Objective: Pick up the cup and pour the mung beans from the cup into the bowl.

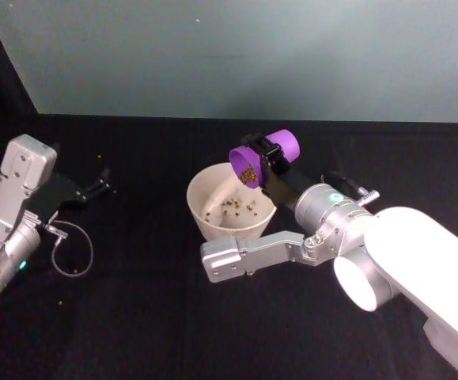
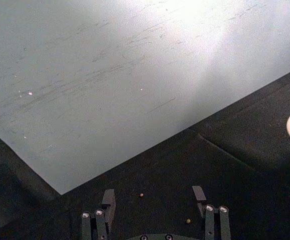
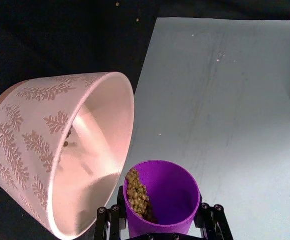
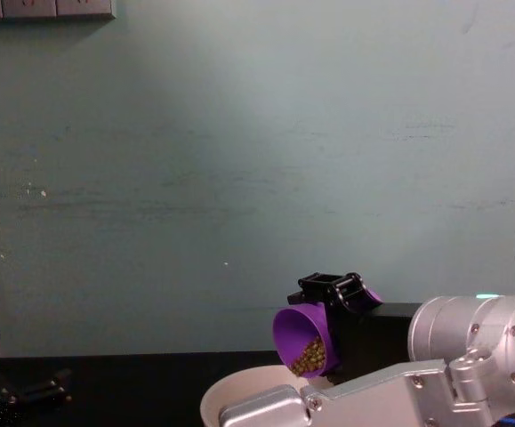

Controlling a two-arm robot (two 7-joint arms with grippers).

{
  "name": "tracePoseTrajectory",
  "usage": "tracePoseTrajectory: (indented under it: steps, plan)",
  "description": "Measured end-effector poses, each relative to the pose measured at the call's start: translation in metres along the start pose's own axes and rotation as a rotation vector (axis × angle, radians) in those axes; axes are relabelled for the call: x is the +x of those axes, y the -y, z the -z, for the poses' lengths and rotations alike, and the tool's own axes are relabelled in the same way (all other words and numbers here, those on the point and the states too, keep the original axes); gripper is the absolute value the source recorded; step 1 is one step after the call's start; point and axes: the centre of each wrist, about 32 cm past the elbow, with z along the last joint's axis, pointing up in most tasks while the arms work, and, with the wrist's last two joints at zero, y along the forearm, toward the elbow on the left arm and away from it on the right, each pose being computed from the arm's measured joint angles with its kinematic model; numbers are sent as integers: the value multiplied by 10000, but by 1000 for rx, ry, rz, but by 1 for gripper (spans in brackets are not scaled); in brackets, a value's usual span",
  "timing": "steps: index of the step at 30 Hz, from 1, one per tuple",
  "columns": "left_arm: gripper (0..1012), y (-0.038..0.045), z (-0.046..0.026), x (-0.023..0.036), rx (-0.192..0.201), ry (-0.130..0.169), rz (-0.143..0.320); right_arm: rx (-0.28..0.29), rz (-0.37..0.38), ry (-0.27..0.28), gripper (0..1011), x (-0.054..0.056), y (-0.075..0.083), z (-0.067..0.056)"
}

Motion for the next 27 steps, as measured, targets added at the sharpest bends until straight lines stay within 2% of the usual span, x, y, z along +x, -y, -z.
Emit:
tracePoseTrajectory:
  steps: [27]
  plan:
    - [1000, 0, 0, 0, 0, 0, 0, 4, 7, 32, 734, 7, 8, -23]
